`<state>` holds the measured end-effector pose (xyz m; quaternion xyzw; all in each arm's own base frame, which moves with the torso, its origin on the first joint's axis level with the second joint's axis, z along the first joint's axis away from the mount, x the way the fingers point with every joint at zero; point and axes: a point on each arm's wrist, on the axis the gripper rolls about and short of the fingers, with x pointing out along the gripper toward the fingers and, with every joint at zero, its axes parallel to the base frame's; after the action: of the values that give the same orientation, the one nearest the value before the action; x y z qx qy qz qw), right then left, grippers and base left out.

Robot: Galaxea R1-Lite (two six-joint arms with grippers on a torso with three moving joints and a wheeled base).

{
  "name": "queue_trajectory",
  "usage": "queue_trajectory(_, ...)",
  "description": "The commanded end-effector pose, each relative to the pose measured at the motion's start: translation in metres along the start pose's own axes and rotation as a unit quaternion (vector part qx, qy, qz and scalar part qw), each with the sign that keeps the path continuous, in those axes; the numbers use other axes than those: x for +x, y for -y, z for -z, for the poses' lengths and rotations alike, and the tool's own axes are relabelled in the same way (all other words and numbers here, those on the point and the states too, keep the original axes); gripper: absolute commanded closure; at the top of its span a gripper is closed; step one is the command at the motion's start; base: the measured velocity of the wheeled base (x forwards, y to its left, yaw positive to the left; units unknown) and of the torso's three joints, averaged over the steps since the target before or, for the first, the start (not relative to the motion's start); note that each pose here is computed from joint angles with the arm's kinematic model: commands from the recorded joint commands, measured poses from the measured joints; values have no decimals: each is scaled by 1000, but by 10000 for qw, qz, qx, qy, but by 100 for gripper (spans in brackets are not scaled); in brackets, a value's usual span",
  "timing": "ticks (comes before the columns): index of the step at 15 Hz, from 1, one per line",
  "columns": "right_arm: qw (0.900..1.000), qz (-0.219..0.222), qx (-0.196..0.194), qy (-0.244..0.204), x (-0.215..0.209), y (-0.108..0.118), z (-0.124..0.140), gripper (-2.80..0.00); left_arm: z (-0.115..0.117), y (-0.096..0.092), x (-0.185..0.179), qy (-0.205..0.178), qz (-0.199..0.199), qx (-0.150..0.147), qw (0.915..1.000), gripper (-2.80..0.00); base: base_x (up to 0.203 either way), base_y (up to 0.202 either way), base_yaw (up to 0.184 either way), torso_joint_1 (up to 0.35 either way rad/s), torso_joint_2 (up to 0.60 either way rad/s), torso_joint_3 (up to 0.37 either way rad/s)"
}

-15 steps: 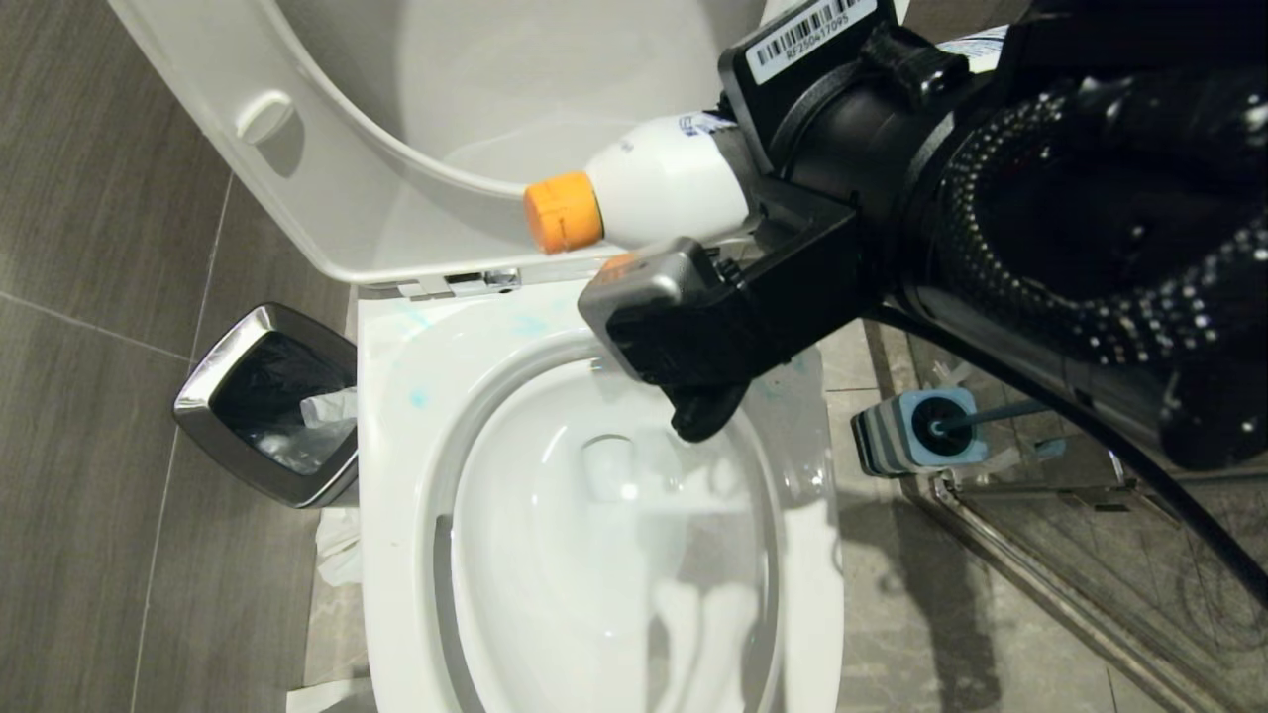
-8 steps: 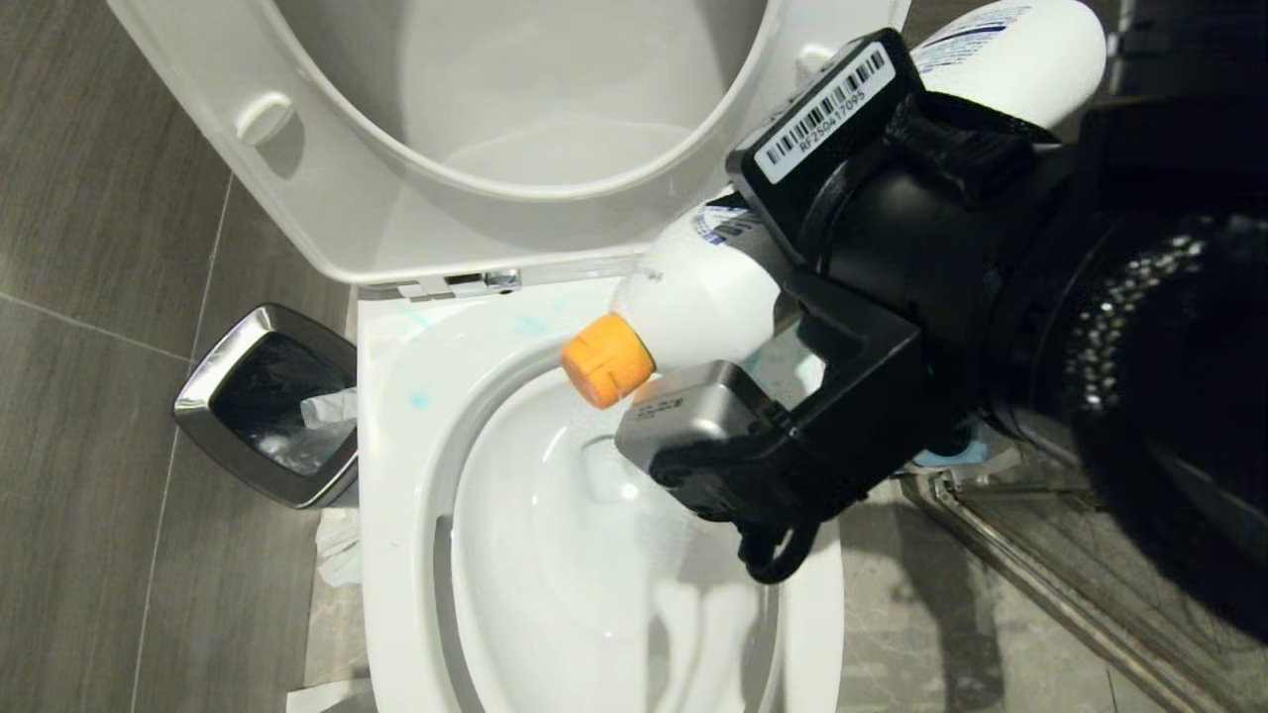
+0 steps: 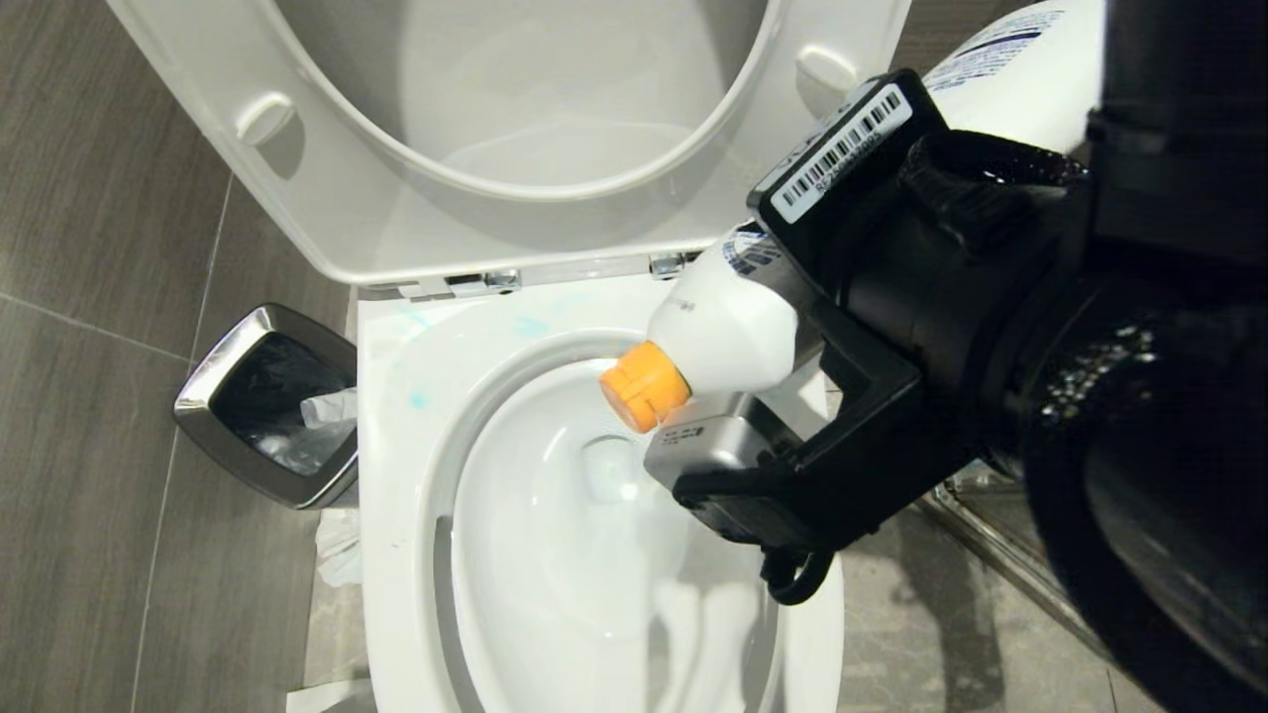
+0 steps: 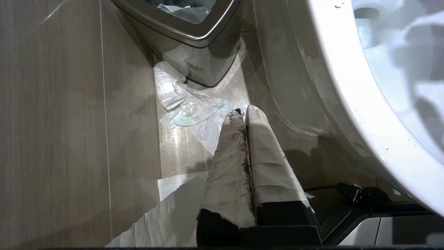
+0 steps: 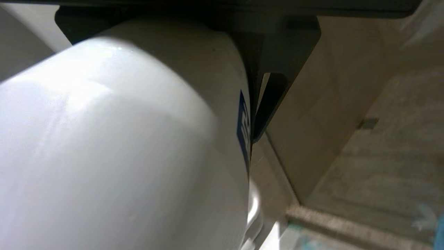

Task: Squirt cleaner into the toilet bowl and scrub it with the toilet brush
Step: Pour in the cleaning agent

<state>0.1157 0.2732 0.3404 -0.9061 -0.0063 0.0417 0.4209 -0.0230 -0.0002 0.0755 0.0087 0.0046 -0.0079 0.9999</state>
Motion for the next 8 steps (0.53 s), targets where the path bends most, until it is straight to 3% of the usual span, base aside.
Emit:
queue_trajectory(1, 9981, -228, -439, -354, -3, 1, -7, 0, 0, 0, 0, -7, 6, 5, 10000, 0, 0, 0, 0, 0, 0, 0)
queue_trajectory(4, 9879, -503, -1252, -760, -7, 12, -9, 0, 0, 0, 0, -7, 1, 5, 10000, 0, 0, 0, 0, 0, 0, 0)
queue_trajectory(8, 9788, -630, -1747, -867, -4, 26, -19, 0, 0, 0, 0, -7, 3, 5, 10000, 0, 0, 0, 0, 0, 0, 0)
